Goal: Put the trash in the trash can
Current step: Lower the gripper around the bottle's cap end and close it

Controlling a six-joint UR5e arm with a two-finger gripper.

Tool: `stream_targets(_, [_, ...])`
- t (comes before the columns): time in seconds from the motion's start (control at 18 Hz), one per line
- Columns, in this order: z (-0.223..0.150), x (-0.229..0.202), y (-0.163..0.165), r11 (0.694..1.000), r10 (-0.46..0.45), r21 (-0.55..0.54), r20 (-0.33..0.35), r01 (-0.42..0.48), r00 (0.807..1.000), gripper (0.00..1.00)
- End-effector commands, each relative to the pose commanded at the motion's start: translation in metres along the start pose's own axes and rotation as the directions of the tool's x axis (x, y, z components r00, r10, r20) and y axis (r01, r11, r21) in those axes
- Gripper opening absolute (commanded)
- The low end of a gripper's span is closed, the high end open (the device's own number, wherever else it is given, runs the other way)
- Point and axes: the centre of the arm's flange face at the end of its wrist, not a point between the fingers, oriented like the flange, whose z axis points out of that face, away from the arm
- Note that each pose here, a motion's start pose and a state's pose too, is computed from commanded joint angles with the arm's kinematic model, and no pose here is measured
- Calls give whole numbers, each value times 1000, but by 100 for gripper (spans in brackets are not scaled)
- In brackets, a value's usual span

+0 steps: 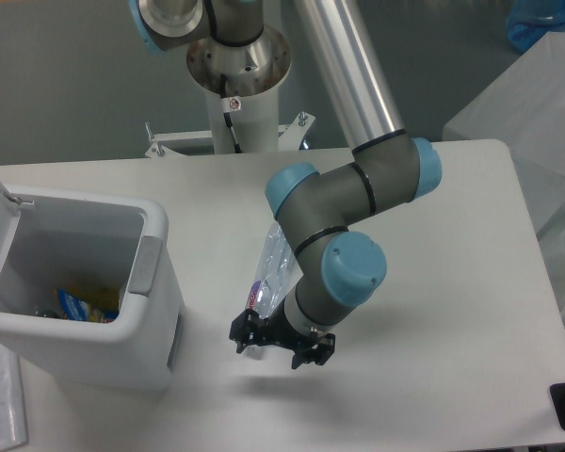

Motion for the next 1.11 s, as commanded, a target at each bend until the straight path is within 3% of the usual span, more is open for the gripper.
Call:
stream_targets(0.39, [26, 7, 2, 996, 10, -87, 19, -8, 1000, 99])
stream_targets(0.5, [38, 10, 4, 994, 14, -107, 14, -12, 1000, 94])
stream_targets(0.61, [42, 13, 4, 992, 19, -124, 26, -16, 999, 73])
stream_targets(0.89, [41, 20, 6, 988, 20, -153, 21, -17, 1000, 38])
stream_targets(1.11, [37, 22, 8, 986, 16, -165, 13, -13, 1000, 19])
